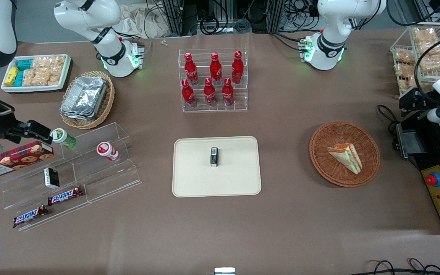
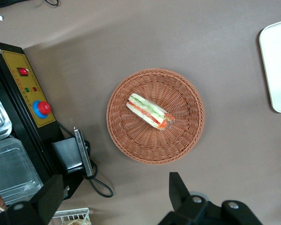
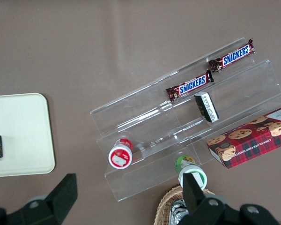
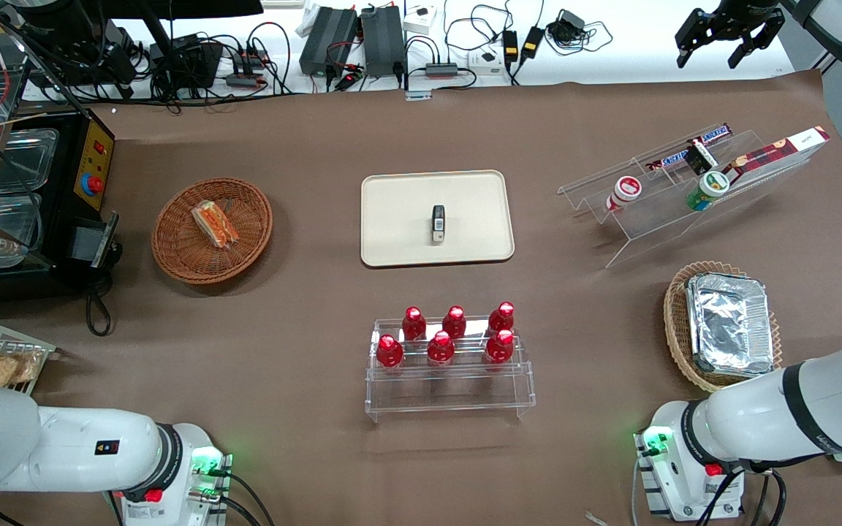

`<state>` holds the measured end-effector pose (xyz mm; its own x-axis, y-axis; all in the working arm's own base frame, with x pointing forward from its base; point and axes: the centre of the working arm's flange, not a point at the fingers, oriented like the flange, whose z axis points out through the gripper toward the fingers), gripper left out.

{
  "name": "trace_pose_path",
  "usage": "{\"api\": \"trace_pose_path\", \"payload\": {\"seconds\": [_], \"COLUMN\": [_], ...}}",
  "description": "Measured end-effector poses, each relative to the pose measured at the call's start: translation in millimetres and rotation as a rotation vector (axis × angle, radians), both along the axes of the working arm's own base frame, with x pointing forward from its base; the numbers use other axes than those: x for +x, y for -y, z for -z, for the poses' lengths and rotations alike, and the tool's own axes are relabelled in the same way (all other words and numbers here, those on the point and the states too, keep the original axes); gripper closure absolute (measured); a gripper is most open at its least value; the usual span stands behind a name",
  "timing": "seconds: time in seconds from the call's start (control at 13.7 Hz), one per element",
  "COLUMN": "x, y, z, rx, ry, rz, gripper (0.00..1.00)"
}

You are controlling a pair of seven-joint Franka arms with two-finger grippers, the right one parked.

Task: Place sandwich from basket to tray
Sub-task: 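Move the left gripper over the wrapped sandwich in the wicker basket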

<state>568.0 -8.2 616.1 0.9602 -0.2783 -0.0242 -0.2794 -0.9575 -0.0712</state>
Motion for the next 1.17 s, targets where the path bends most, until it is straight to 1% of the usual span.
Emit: {"api": "trace_pose_path", "payload": {"seconds": [0.15,0.22,0.36,0.51,0.73,0.88,0.95,1.17], "x": [3,5,10,16,28,27,26,18], "y": [2,4,9,28,45,46,46,50], "z": [6,7,6,17,61,105,130,193], "rx": [-0.001,-0.001,-0.013,-0.018,-0.030,-0.027,-0.031,-0.057], "ry": [-0.009,-0.008,0.004,0.005,0.035,0.036,0.045,0.087], "rz": [-0.008,-0.032,-0.124,-0.274,-0.576,-0.742,-0.806,-1.003], "gripper": [0.00,0.00,0.00,0.00,0.00,0.00,0.00,0.00]}}
